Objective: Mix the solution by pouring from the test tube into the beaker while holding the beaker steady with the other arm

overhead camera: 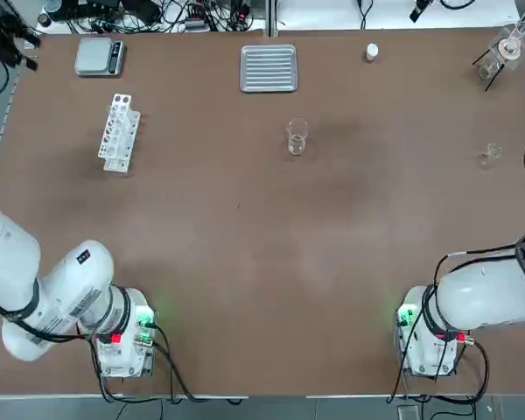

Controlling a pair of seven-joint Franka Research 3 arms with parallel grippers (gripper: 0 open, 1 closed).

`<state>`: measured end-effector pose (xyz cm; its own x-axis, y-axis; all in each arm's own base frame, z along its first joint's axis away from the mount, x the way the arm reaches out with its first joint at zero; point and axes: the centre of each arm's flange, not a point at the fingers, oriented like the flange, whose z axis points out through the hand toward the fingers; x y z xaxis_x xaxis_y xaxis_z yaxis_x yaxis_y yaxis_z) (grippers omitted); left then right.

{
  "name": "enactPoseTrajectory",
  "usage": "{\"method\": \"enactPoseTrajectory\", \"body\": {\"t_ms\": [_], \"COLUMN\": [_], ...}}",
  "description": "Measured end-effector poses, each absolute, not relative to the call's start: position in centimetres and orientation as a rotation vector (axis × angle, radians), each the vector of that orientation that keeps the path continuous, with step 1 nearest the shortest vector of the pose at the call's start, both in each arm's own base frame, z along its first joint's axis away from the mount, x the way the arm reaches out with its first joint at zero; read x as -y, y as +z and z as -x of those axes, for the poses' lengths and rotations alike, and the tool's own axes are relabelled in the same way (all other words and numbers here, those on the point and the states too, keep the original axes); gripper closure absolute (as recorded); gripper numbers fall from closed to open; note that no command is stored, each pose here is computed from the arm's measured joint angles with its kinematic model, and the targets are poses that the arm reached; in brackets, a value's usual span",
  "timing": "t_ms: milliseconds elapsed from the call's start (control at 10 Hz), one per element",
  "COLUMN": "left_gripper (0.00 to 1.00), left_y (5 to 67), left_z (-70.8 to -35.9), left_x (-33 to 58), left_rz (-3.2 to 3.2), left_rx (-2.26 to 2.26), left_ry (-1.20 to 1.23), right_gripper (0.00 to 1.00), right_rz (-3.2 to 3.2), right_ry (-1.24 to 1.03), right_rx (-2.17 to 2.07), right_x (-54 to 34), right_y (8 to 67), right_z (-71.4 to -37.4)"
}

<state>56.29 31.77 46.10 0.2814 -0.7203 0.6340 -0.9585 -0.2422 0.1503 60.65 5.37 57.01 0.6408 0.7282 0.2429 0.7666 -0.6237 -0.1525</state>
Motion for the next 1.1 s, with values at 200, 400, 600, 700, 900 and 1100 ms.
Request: {"method": "enactPoseTrajectory", "body": {"t_ms": [200,400,600,700,900,1100], "left_gripper": [0.0,0.0,0.0,0.0,0.0,0.0], "left_y": [41.7,37.3,31.6,29.7,27.2,25.4], "left_z": [-56.6,-56.5,-56.8,-57.0,-57.3,-57.4], "left_x": [-32.4,-32.6,-32.1,-31.4,-29.5,-29.0], "left_rz": [-1.888,-1.754,-1.616,-1.554,-1.46,-1.408], "left_rx": [1.53,1.465,1.455,1.458,1.442,1.434], "left_ry": [0.702,0.78,0.863,0.88,0.875,0.928], "right_gripper": [0.0,0.0,0.0,0.0,0.0,0.0], "right_rz": [2.367,2.166,2.019,1.993,1.977,1.928], "right_ry": [-0.376,-0.501,-0.621,-0.641,-0.653,-0.704], "right_rx": [1.461,1.592,1.642,1.624,1.564,1.466], "right_x": [-6.0,-6.5,-6.6,-6.6,-6.8,-7.3], "right_y": [52.9,47.5,40.8,38.3,35.7,32.2], "right_z": [-62.7,-64.3,-64.7,-64.7,-64.7,-64.4]}}
